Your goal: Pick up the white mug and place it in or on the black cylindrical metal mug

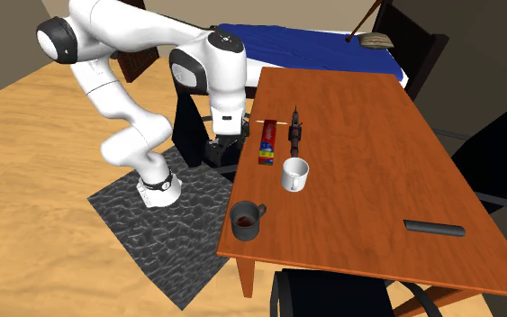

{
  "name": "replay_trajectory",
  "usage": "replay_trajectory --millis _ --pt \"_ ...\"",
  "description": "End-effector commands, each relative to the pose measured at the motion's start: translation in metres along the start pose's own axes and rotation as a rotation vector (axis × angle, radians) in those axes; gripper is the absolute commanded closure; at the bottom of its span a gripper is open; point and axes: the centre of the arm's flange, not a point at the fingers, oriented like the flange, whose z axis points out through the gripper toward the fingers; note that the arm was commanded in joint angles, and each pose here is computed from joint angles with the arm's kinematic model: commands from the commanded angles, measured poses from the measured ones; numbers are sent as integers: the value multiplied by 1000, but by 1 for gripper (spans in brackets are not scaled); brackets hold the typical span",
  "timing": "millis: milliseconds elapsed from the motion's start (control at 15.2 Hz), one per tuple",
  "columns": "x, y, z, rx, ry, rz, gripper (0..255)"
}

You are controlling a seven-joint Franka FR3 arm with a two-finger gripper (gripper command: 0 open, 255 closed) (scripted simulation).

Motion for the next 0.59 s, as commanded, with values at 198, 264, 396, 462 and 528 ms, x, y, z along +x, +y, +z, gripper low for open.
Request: replay_trajectory --millis 198,264,396,462,528 --pt "25 -54 24 4 4 -8 0" --pt "30 -64 29 5 4 -10 0" --pt "40 -86 40 6 5 -13 0" --pt "45 -97 46 7 6 -15 0" --pt "50 -108 51 7 6 -16 0"
